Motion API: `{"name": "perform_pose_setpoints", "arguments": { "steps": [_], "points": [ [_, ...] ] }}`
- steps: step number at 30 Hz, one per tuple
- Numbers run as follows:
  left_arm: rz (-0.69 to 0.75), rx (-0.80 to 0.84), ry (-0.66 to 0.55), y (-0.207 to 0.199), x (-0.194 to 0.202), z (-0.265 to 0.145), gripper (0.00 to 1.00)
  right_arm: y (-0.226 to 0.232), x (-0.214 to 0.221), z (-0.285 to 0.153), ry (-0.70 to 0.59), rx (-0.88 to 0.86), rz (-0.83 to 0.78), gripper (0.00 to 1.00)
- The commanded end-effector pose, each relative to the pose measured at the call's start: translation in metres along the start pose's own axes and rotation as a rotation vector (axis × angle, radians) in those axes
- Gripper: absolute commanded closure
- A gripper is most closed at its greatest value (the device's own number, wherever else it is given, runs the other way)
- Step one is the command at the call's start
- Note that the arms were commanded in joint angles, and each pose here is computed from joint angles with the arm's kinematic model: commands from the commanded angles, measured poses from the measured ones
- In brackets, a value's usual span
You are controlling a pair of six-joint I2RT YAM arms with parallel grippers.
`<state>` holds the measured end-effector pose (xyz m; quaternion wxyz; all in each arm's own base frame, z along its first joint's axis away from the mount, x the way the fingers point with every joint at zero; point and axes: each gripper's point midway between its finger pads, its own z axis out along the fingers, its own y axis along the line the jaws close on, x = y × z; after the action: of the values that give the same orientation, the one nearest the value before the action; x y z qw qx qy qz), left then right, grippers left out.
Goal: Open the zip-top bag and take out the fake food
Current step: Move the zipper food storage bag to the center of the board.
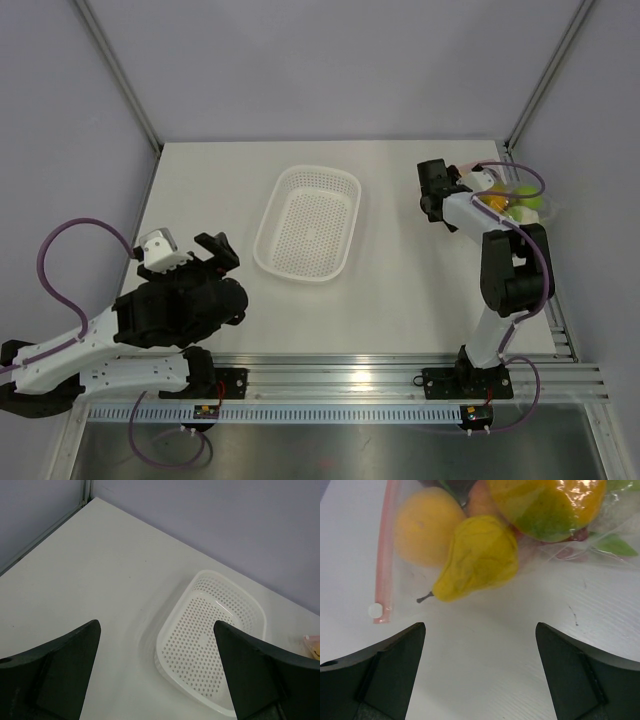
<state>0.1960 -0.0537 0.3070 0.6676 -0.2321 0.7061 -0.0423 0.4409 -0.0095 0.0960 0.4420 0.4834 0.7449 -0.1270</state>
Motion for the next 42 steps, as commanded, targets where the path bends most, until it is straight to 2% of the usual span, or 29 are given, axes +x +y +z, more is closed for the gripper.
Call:
{"name": "perform_pose_setpoints", "arguments": {
  "steps": [1, 11, 13, 21, 28, 31, 32, 35, 36, 38, 39, 42],
  "points": [
    [-0.037, -0.019, -0.134, 0.003, -0.023, 0.004, 0.01, 0.037, -0.011, -0.002, -0.026, -0.083, 0.092, 0.01],
    [-0.018, -0.019, -0.131, -0.002, -0.020, 0.004, 0.01, 0.059, -0.001, 0.015, -0.021, -0.085, 0.224, 0.01],
    [-0.011, -0.020, -0.133, -0.003, -0.020, 0.004, 0.01, 0.066, -0.003, 0.016, -0.028, -0.103, 0.251, 0.06],
    [-0.011, -0.020, -0.133, -0.003, -0.020, 0.004, 0.01, 0.057, -0.002, 0.027, -0.075, -0.027, 0.259, 0.10],
    [-0.007, -0.020, -0.133, -0.003, -0.020, 0.004, 0.01, 0.040, 0.007, 0.036, -0.093, 0.056, 0.315, 0.27],
    [-0.003, -0.020, -0.133, -0.003, -0.019, 0.004, 0.01, 0.035, 0.005, 0.036, -0.110, 0.076, 0.327, 0.34],
    [-0.004, -0.020, -0.133, -0.003, -0.019, 0.004, 0.01, 0.033, 0.005, 0.036, -0.114, 0.081, 0.330, 0.41],
    [-0.004, -0.019, -0.132, -0.003, -0.019, 0.004, 0.01, 0.033, 0.001, 0.035, -0.127, 0.081, 0.337, 0.52],
    [-0.003, -0.020, -0.133, -0.002, -0.020, 0.004, 0.01, 0.033, 0.001, 0.035, -0.128, 0.083, 0.336, 0.61],
    [-0.003, -0.020, -0.131, -0.003, -0.020, 0.004, 0.01, 0.031, 0.000, 0.035, -0.133, 0.086, 0.333, 0.68],
    [0.002, -0.020, -0.130, -0.004, -0.020, 0.004, 0.01, 0.030, 0.000, 0.035, -0.133, 0.087, 0.328, 0.80],
    [0.002, -0.020, -0.130, -0.004, -0.020, 0.004, 0.01, 0.026, 0.001, 0.033, -0.133, 0.087, 0.317, 0.99]
  ]
}}
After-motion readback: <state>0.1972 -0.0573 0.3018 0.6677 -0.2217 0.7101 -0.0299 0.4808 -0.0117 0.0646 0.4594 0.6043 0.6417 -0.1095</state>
